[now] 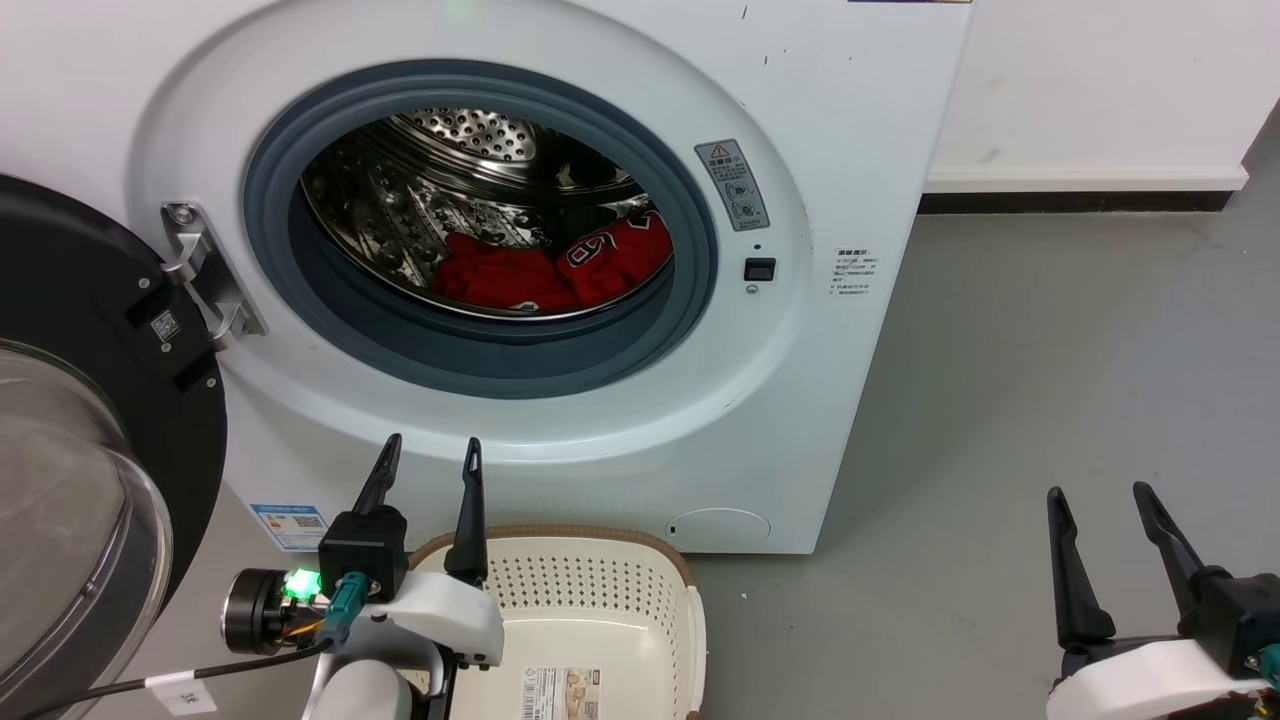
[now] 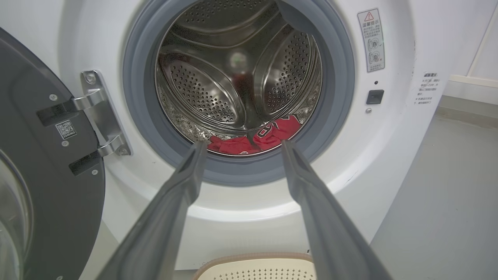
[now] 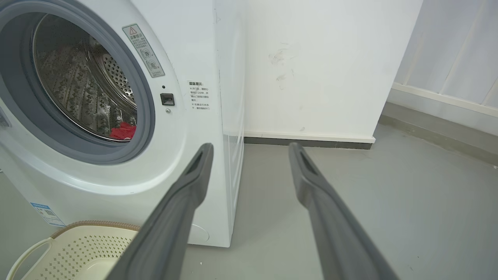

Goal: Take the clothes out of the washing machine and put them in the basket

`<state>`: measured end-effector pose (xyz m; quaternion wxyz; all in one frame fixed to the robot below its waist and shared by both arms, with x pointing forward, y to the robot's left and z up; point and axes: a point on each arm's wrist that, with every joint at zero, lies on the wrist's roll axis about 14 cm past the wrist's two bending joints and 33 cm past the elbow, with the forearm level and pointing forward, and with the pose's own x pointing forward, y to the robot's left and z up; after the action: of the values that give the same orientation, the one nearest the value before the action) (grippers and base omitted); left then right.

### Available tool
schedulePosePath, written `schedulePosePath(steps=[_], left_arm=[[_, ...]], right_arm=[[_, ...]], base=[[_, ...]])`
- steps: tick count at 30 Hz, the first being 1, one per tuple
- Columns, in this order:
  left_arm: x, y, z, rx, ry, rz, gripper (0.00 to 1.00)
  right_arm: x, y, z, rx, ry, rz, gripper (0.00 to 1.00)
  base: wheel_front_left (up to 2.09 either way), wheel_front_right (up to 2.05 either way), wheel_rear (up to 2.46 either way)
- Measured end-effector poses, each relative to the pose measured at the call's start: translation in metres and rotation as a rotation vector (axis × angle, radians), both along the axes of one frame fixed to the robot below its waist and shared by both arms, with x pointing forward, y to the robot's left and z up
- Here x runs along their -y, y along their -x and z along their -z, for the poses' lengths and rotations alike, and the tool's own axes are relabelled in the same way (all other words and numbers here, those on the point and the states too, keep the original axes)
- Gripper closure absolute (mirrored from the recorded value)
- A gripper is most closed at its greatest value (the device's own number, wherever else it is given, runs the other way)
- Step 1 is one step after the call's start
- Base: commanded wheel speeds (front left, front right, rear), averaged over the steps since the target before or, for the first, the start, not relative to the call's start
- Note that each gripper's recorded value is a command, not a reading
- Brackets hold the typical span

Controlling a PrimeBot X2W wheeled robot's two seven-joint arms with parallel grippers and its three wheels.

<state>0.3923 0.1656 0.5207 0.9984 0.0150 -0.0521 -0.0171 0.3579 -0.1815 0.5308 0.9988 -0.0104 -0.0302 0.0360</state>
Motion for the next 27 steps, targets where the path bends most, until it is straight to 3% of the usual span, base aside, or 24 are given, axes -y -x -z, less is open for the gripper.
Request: schedulePosePath(steps=[27], left_arm=[[0.000,-0.011,0.010,-0.033,0.035,-0.007,0.00]], right_arm=[[0.003,-0.001,0.002,-0.016,-0.012,0.008,0.00]], base=[[0.00,0.00,0.00]])
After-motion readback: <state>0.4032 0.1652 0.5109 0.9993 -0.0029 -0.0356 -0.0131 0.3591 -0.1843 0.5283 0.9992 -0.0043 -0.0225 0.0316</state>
